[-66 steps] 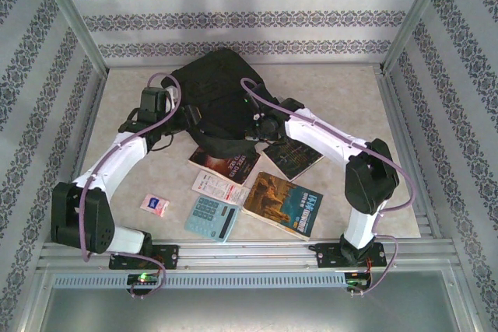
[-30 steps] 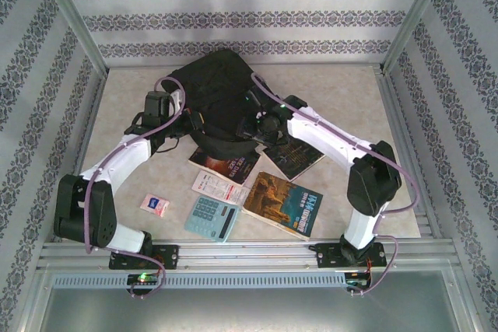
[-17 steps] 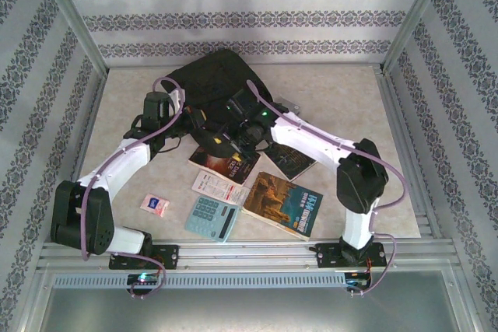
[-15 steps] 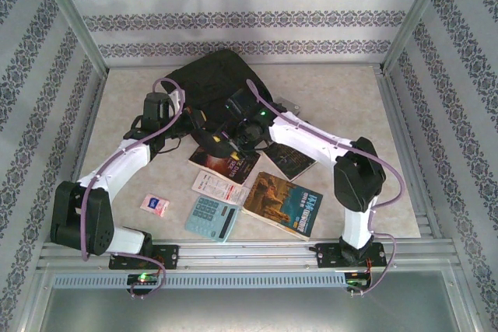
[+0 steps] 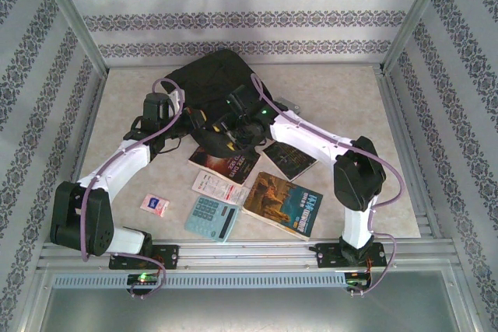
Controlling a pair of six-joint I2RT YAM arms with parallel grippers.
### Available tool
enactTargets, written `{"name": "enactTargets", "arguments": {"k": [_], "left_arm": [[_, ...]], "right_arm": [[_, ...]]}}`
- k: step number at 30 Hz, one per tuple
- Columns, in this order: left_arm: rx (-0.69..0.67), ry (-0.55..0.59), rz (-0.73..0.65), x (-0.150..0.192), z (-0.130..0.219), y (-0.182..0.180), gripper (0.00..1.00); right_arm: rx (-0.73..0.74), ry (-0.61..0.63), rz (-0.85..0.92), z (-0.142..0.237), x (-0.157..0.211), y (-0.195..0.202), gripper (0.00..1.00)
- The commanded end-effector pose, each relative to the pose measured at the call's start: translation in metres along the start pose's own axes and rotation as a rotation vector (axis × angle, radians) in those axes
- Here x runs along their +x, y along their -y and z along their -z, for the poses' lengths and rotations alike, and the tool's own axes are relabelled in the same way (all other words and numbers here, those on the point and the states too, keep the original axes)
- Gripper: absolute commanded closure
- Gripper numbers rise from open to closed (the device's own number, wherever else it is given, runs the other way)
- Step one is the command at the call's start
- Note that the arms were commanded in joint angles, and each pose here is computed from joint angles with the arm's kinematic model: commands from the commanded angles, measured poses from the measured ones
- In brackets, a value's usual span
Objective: Pack the student bag
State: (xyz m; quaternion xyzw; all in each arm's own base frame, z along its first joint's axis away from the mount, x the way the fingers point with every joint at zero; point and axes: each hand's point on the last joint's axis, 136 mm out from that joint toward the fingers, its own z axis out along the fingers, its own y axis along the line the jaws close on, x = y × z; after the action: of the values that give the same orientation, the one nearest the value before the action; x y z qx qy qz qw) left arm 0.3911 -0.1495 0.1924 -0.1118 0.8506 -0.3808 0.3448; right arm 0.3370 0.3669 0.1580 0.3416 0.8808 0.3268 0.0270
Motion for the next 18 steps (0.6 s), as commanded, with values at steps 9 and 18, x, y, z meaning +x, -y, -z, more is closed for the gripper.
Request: {"name": "enactTargets", "arguments": {"k": [9, 18], "left_arm": [[0.04, 0.031, -0.034, -0.008, 0.002, 0.016, 1.0], [-0.207, 0.07, -0.149, -0.027, 0.021, -0.012, 1.0]], "right_arm": [[0.056, 0.051, -0.06, -0.023, -0.024, 0.018, 0.81], [0.118, 0.131, -0.027, -0.003, -0.038, 0.043, 1.0]]}}
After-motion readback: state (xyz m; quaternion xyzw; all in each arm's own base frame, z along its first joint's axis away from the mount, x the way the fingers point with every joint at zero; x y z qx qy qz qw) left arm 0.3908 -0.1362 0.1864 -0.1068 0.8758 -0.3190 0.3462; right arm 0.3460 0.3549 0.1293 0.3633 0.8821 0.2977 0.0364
